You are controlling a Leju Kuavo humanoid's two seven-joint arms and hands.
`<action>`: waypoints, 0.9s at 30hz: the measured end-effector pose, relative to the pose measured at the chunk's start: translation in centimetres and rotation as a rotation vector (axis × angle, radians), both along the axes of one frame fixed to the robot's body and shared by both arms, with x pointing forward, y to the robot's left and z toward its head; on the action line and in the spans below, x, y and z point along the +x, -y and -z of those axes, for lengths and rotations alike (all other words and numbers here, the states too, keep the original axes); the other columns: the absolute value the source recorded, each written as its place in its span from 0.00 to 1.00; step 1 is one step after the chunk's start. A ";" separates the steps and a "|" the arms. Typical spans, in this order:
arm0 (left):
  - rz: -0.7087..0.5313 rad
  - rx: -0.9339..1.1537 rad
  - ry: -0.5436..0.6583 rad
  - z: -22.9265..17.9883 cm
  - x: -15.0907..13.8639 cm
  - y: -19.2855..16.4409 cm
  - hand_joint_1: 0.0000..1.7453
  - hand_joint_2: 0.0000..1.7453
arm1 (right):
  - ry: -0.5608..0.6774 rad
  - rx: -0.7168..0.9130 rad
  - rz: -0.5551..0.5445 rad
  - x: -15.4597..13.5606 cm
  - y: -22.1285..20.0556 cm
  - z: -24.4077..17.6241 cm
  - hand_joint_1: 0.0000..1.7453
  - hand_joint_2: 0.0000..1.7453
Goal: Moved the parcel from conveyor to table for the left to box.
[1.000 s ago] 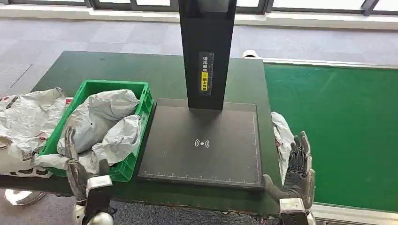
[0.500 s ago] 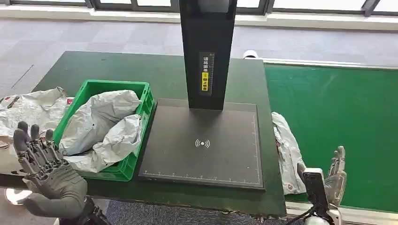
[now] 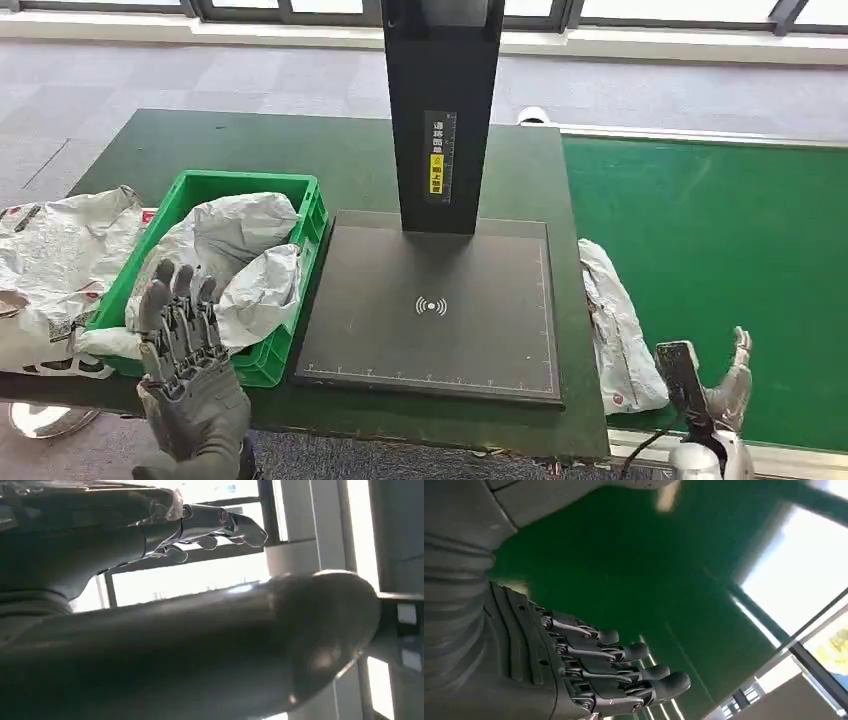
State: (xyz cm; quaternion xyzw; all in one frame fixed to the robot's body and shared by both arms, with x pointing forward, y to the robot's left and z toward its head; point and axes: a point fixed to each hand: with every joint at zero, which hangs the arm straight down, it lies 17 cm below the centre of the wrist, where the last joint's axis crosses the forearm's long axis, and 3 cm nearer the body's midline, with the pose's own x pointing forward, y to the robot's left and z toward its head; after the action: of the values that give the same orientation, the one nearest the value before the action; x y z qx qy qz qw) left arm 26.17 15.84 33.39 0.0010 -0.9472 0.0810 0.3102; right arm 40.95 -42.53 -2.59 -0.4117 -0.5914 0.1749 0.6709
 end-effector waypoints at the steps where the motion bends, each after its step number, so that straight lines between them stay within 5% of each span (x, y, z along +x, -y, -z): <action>1: 0.004 0.005 -0.005 0.2 0.0 0.2 0.00 0.00 | -0.026 -0.001 -0.002 0.2 -0.3 0.6 0.00 1.00; 9: 0.026 0.026 -0.027 1.2 0.2 0.8 0.00 0.00 | -0.210 0.014 -0.032 -0.2 -2.8 5.0 0.00 1.00; 24: -0.011 0.041 -0.041 1.8 0.0 0.4 0.00 0.00 | -0.279 0.050 -0.156 -0.1 -7.8 7.0 0.00 1.00; 25: -0.012 0.042 -0.042 1.8 0.0 0.4 0.00 0.00 | -0.282 0.051 -0.164 -0.1 -8.1 7.0 0.73 1.00; 26: -0.012 0.042 -0.043 1.9 0.0 0.4 0.00 0.00 | -0.283 0.053 -0.167 0.0 -8.3 7.1 1.00 1.00; 27: -0.013 0.043 -0.044 1.9 0.0 0.4 0.00 0.00 | -0.283 0.053 -0.169 0.0 -8.4 7.1 1.00 1.00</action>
State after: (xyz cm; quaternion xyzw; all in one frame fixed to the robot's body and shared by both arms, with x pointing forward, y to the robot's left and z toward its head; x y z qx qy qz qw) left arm 26.20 15.44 31.49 0.0154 -0.9417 0.0623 0.3302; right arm 40.94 -34.16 -9.67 -0.3136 -0.5278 0.2714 0.7412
